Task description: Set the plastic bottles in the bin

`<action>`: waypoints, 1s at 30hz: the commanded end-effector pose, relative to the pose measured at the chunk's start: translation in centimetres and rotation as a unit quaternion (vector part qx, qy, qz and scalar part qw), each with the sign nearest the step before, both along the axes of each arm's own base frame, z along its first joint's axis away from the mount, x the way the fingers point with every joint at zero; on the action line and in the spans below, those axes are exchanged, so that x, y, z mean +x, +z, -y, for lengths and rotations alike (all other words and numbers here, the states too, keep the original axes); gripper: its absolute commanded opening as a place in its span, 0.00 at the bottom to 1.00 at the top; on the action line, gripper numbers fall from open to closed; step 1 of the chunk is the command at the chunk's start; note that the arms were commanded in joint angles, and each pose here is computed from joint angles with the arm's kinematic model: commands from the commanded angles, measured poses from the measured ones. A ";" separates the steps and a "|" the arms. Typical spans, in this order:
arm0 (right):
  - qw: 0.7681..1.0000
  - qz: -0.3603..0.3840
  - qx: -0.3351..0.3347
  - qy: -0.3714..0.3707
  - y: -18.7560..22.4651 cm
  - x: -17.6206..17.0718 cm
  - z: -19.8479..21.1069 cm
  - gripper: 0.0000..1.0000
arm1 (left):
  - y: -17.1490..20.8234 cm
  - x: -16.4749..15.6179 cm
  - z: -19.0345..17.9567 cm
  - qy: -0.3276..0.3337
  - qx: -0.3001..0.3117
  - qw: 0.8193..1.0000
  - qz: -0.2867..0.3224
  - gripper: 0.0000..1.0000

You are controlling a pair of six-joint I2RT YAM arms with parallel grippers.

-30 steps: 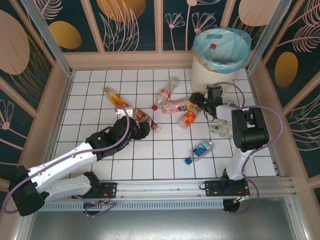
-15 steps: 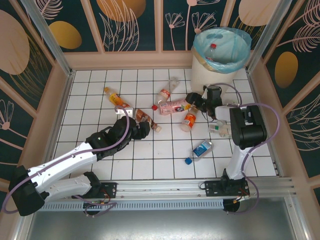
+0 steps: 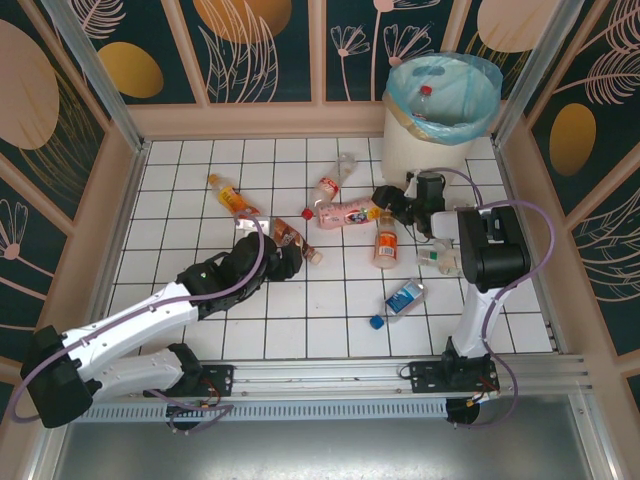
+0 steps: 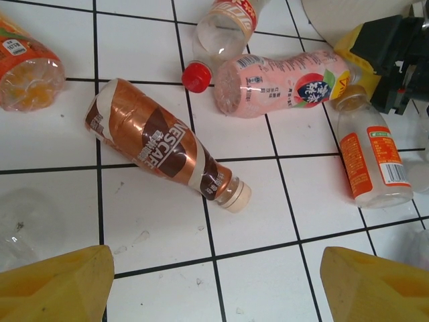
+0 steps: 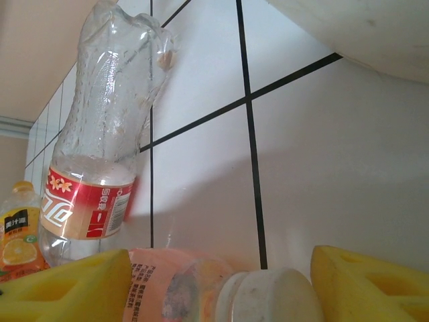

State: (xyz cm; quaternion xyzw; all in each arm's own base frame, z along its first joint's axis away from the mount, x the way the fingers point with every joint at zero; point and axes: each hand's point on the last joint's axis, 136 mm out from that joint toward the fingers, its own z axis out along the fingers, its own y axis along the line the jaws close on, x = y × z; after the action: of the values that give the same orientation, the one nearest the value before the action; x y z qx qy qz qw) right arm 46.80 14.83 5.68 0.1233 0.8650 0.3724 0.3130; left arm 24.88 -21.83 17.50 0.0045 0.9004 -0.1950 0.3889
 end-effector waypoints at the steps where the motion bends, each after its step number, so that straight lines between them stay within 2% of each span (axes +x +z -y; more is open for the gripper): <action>1: 1.000 0.006 0.026 0.008 0.2 0.3 -0.1 0.67 | 0.8 0.4 0.6 -0.002 -0.010 1.000 0.003 0.80; 9: 0.998 0.022 0.065 0.011 1.5 -0.5 -0.4 0.46 | 1.0 0.5 0.8 -0.001 -0.012 1.000 0.005 0.80; 15: 0.997 0.028 0.078 0.007 2.2 -1.0 -0.4 0.40 | 1.0 0.5 0.7 0.000 -0.014 1.000 0.005 0.80; 19: 0.996 0.025 0.084 0.009 2.3 -1.7 -0.6 0.43 | 0.9 0.5 0.7 0.001 -0.015 1.000 0.004 0.80; 27: 0.997 0.000 0.080 0.022 1.5 -4.6 -1.7 0.61 | 0.9 0.2 0.5 0.002 -0.022 1.000 0.005 0.80; 30: 0.996 -0.004 0.075 0.038 1.5 -6.1 -2.7 0.62 | 0.9 0.1 0.4 0.002 -0.024 1.000 0.004 0.80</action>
State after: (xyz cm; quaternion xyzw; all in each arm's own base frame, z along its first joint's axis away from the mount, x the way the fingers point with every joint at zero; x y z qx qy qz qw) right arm 42.02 16.35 6.04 0.1371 0.8409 0.4399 0.2838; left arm 24.93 -21.99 17.33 0.0038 0.9018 -0.1950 0.3856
